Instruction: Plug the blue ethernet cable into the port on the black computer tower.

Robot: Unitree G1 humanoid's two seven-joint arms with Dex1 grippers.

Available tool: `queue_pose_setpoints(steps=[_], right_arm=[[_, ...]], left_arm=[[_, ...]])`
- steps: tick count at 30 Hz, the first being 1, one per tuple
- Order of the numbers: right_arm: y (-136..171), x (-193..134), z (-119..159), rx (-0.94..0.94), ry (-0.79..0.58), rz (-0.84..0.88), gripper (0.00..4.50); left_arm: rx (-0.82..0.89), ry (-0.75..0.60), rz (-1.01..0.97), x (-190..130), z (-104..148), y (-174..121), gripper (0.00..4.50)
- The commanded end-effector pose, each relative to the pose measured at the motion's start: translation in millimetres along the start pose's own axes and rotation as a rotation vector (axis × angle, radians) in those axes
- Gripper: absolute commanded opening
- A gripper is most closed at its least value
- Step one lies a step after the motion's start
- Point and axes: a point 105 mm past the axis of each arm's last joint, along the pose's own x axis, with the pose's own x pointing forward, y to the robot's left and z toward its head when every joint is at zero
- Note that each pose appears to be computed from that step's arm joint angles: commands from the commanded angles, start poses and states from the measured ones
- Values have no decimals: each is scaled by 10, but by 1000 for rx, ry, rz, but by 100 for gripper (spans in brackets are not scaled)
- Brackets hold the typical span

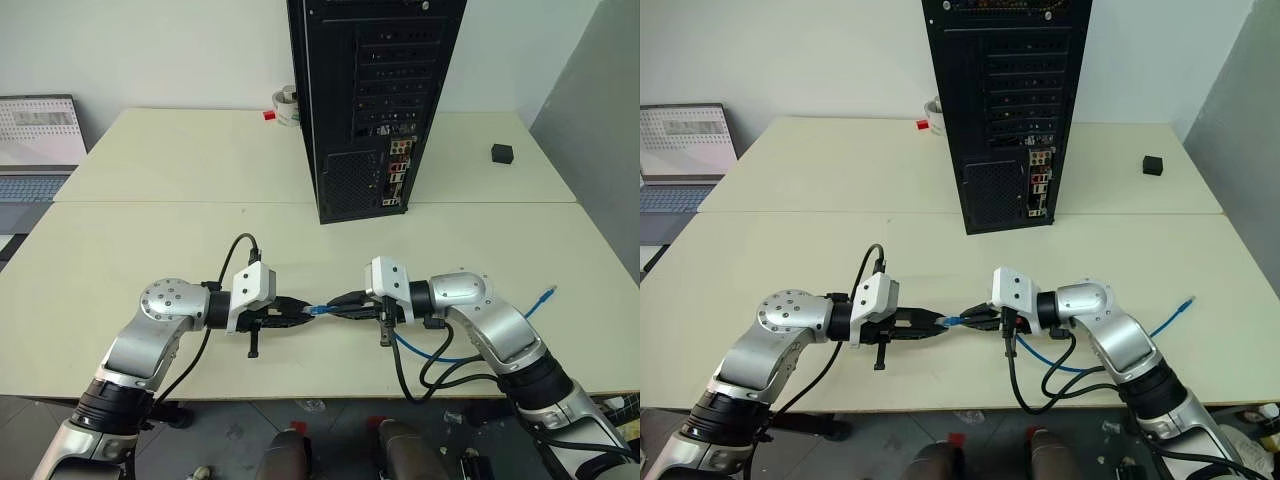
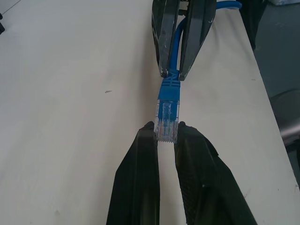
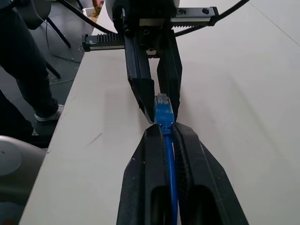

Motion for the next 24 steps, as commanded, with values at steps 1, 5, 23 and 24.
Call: queue_pose_setpoints(steps=[1,5,23,24], right_arm=[[-16,-7,162,-103,-17,25,112],[-66,-145,190,-110,8,34,200],[-122,-281,296,528,-215,-108,321],[-115,-265,295,538,-219,-110,321]], left_arm=[[73,-24,6,36,91,-24,24],[145,-31,32,55,102,-16,24],[1117,-94,372,41,343,120,24],[1128,-96,383,43,342,122,24]])
